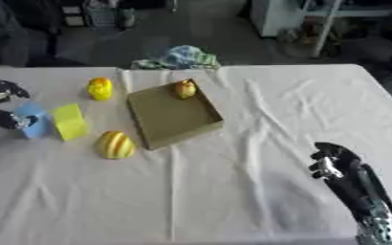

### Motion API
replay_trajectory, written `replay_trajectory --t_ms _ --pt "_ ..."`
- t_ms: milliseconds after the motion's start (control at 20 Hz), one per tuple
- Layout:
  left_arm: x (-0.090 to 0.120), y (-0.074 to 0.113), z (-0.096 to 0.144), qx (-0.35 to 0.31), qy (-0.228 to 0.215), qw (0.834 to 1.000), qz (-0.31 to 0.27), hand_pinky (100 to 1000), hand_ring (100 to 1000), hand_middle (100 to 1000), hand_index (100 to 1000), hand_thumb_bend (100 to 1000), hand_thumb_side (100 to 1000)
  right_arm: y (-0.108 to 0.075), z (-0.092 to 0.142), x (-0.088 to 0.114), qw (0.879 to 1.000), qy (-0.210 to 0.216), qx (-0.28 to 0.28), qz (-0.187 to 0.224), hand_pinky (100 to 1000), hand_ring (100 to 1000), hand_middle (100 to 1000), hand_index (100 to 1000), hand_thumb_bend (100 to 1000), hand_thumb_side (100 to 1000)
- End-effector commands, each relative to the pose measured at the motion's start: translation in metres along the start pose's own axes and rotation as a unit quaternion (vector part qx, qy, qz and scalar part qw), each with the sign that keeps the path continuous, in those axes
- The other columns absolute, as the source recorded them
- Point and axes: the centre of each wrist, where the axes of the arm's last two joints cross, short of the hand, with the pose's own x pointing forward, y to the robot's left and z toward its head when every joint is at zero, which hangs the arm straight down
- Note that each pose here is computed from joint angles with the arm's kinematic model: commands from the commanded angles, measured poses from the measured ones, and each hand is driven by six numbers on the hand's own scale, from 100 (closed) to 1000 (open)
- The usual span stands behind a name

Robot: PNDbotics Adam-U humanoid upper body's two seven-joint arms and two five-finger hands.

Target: Pick up objects on the table and place them in the box.

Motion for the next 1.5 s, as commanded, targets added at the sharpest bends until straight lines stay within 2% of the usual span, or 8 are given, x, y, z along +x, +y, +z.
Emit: replay_trajectory --t_ms 50,550,800,900,950,1050,1250,1500 --pt "-0.009 0.01 0.004 0.016 0.024 1.0 -0.003 769 759 813 905 338 650 -0.005 -0.003 0.004 1.0 -0.008 0.001 0.006 512 557 585 761 100 532" --pt "-0.008 -0.006 0.001 -0.006 0.046 0.999 0.0 751 747 798 904 346 707 -0.005 -0.003 0.004 1.0 -0.008 0.001 0.005 512 557 584 760 100 531" --pt "-0.006 -0.009 0.0 -0.016 0.044 0.999 0.0 711 697 747 878 332 680 -0.004 -0.003 0.004 1.0 -0.008 0.001 0.004 512 557 584 760 100 532" --pt "-0.005 -0.009 0.0 -0.013 0.042 0.999 0.001 681 652 695 845 309 606 -0.004 -0.003 0.004 1.0 -0.008 0.001 0.004 512 557 584 760 100 533" --pt "-0.005 -0.008 0.0 -0.007 0.04 0.999 0.002 648 605 627 803 271 483 -0.004 -0.003 0.004 1.0 -0.007 0.001 0.004 512 557 584 760 100 533" --pt "-0.005 -0.004 0.002 0.014 0.036 0.999 0.009 612 548 559 756 222 348 -0.004 -0.003 0.004 1.0 -0.008 0.001 0.004 512 557 584 760 100 532" --pt "-0.01 0.02 0.013 0.073 0.01 0.997 0.033 587 512 518 728 122 288 -0.005 -0.004 0.004 1.0 -0.008 0.0 0.006 512 557 584 760 100 533" --pt "0.0 0.083 0.034 0.172 -0.051 0.982 0.053 578 488 491 718 100 241 -0.005 -0.005 0.005 1.0 -0.009 0.003 0.007 513 557 584 760 100 533"
